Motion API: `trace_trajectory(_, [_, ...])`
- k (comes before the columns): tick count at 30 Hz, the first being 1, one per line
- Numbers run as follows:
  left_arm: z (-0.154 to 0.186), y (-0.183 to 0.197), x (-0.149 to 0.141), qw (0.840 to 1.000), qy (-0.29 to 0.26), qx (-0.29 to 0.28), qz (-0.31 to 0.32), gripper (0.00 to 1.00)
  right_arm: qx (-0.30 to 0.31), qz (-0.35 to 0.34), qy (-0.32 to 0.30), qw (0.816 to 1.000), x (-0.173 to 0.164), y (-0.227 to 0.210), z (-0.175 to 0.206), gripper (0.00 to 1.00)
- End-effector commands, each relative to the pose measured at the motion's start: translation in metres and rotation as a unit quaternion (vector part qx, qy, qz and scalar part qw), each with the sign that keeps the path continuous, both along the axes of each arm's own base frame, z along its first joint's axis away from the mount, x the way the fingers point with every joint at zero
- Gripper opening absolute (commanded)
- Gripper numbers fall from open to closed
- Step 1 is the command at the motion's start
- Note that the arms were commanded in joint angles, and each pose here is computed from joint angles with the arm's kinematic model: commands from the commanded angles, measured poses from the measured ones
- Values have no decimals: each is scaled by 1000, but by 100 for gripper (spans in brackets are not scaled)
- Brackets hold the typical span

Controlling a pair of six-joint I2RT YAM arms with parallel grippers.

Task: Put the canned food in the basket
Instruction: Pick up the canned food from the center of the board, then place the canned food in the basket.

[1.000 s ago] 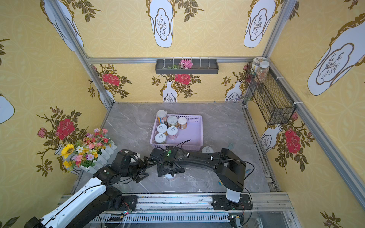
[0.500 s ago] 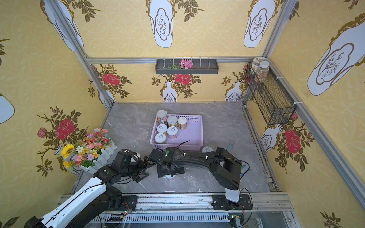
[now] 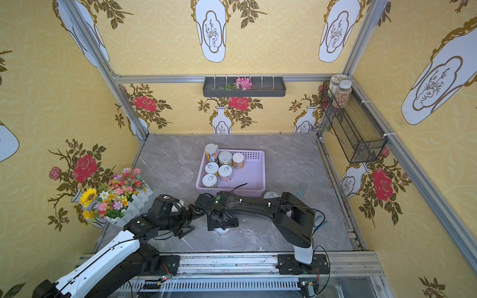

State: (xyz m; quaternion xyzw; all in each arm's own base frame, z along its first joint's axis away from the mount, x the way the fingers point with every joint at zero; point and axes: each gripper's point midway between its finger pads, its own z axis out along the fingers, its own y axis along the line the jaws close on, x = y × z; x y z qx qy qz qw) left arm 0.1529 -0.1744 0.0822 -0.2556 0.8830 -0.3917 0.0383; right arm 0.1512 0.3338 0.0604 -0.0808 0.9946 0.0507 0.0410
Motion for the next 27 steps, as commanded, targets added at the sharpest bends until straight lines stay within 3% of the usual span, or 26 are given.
trace_trajectory(1, [4, -3, 2, 1000, -10, -6, -8, 97, 5, 4, -8, 1000, 2, -1, 10, 79])
trace_trajectory(11, [24, -18, 23, 997, -57, -15, -42, 97, 24, -17, -44, 999, 26, -28, 69, 72])
trace_trajectory(18, [62, -38, 62, 988, -123, -6, -93, 98, 67, -98, -64, 991, 89, -87, 102, 71])
trace_trajectory(27, [94, -44, 112, 976, -183, -11, -118, 99, 75, -106, -108, 986, 166, -122, 123, 71])
